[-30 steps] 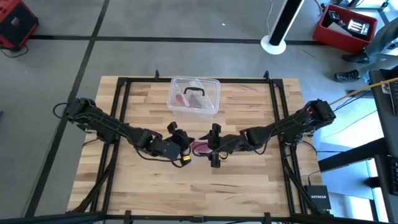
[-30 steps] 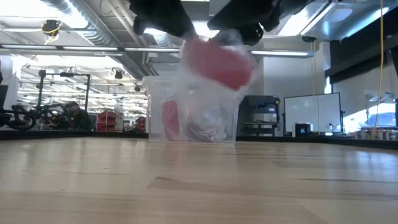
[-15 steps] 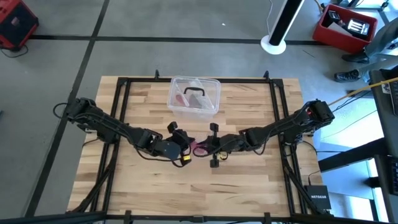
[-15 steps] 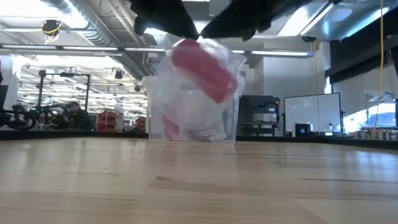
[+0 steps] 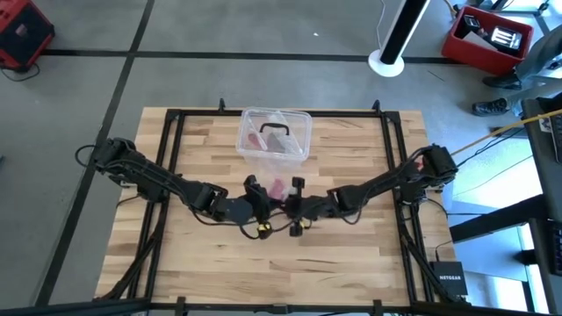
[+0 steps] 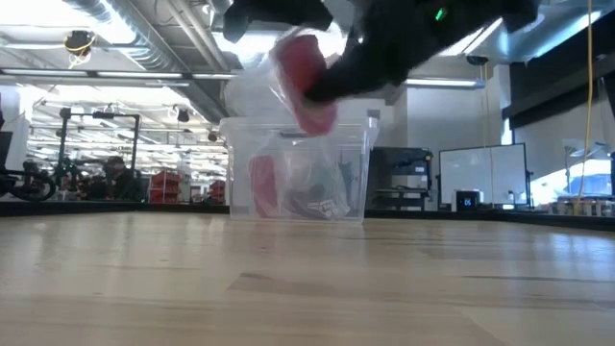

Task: Roll bandage
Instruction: Put the pink bandage into the transparent zip bag

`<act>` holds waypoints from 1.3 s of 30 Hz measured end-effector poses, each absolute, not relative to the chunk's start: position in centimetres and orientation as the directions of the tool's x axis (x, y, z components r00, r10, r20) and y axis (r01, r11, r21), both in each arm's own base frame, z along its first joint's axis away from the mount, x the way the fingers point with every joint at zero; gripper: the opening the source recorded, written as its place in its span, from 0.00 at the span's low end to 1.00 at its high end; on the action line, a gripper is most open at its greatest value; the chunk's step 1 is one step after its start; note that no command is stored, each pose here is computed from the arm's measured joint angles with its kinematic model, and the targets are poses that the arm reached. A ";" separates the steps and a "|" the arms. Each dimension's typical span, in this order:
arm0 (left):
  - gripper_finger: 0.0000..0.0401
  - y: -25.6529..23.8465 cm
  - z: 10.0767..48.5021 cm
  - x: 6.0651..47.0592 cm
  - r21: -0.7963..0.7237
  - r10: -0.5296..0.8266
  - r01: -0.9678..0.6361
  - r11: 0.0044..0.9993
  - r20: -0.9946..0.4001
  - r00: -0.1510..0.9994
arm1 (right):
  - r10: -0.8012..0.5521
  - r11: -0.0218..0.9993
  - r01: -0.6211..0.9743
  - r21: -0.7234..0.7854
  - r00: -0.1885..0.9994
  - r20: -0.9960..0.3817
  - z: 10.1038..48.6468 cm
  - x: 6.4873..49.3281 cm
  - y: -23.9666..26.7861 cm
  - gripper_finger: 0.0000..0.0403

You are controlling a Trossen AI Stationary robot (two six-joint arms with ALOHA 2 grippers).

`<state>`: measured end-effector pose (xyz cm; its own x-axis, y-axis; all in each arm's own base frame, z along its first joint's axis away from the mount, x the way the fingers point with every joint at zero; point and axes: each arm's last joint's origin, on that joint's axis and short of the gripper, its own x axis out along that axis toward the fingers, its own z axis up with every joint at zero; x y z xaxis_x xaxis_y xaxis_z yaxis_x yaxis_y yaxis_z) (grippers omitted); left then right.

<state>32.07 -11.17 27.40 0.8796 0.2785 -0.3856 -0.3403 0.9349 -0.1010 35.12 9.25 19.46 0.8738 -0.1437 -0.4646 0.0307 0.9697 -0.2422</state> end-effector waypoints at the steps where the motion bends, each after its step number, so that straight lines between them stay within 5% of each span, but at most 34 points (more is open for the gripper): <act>1: 0.00 -11.1 27.3 32.0 -0.093 0.283 -0.344 0.934 -0.392 0.875 | -0.122 0.972 0.012 -0.234 0.879 -0.461 20.0 34.8 9.6 0.07; 10: 0.00 -10.6 26.9 32.0 -0.074 0.308 -0.372 0.925 -0.424 0.851 | -0.050 0.968 -0.084 -0.236 0.859 -0.510 23.9 30.6 11.7 0.12; 16: 0.00 -10.2 27.0 32.1 -0.100 0.319 -0.393 0.914 -0.422 0.849 | 0.037 0.948 -0.188 -0.256 0.867 -0.498 23.9 30.3 13.4 0.32; 21: 0.00 -10.2 27.0 32.1 -0.107 0.319 -0.396 0.912 -0.422 0.849 | -0.042 0.887 -0.205 -0.414 0.857 -0.514 22.2 31.1 13.5 0.48; 26: 0.00 -10.2 27.0 32.1 -0.124 0.318 -0.401 0.907 -0.420 0.850 | -0.143 0.834 -0.161 -0.528 0.861 -0.488 21.3 31.9 13.3 0.52; 30: 0.00 -10.2 27.0 32.1 -0.126 0.319 -0.402 0.907 -0.420 0.850 | -0.137 0.822 -0.197 -0.534 0.843 -0.521 20.2 32.2 13.3 0.45; 36: 0.00 -10.2 26.9 32.1 -0.118 0.319 -0.401 0.908 -0.423 0.848 | -0.121 0.825 -0.221 -0.520 0.830 -0.545 20.1 32.2 13.4 0.08; 39: 0.00 -10.3 26.8 32.0 -0.060 0.319 -0.380 0.923 -0.433 0.843 | -0.092 0.854 -0.239 -0.462 0.805 -0.586 21.6 32.4 13.6 0.04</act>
<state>32.01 -10.27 26.83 0.8431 0.3187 -0.4332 -0.3799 0.9231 -0.0601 32.35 13.58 21.56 0.8048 -0.0920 -0.5864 -0.2387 0.8543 -0.4617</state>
